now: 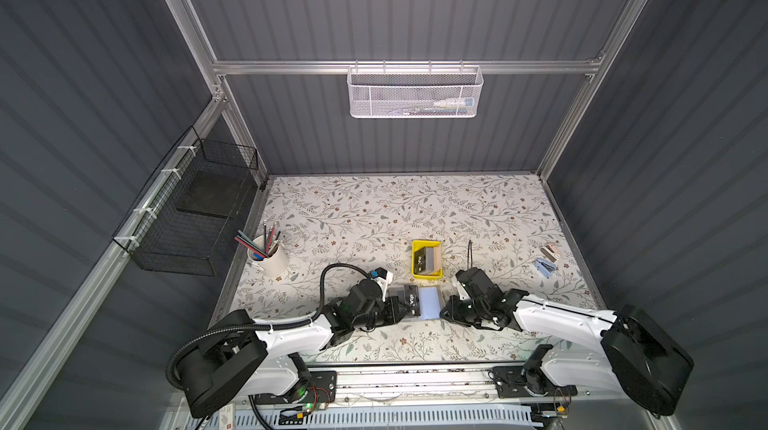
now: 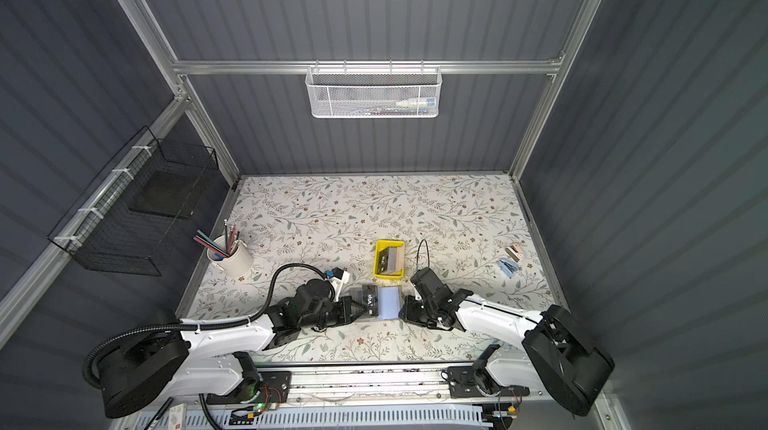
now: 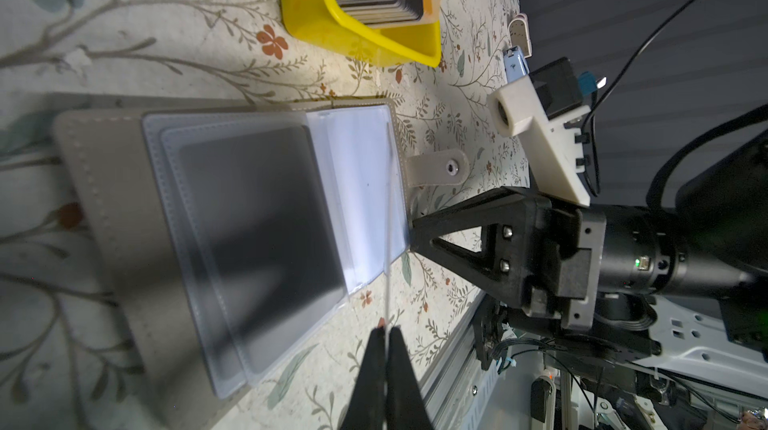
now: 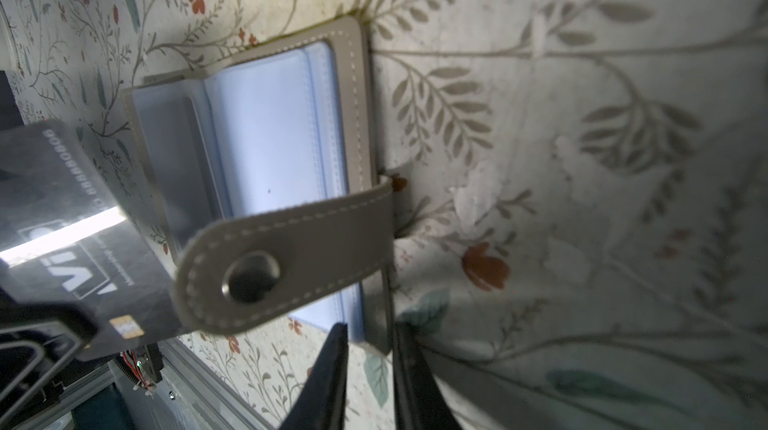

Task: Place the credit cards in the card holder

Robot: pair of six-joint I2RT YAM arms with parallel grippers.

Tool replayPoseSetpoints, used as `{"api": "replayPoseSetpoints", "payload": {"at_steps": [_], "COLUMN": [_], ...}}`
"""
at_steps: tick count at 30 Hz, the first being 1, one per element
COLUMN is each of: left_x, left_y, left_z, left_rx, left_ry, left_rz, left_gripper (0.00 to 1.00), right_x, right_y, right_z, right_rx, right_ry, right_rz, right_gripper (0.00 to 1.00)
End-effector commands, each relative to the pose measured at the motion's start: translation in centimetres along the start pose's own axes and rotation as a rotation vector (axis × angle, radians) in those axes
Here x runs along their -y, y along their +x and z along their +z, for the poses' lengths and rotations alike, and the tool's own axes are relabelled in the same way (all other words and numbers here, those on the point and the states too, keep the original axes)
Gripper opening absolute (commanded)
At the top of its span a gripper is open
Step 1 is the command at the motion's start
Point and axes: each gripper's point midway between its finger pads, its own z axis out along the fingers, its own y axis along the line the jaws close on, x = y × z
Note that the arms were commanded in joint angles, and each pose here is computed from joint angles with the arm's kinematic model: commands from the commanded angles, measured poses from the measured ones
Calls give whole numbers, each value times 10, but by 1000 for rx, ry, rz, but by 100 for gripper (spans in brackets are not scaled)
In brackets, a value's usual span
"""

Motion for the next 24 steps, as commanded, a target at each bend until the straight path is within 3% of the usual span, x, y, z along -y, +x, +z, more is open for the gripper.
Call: {"api": "replayPoseSetpoints", "payload": {"at_steps": [1,24], "left_x": [-3,-20], "left_y": [1,6], "left_z": [-1,17], "left_rx": [0,-67], "left_ry": [-16,-39], "left_rz": [21,-70], "left_gripper": [0,0], "right_x": [-2,1], "right_y": [-5,-10], "right_z": [-4,-4], "right_rx": [24,55], "right_ry": [9,29], "right_rz": [-2,14], "right_gripper": [22,23]}}
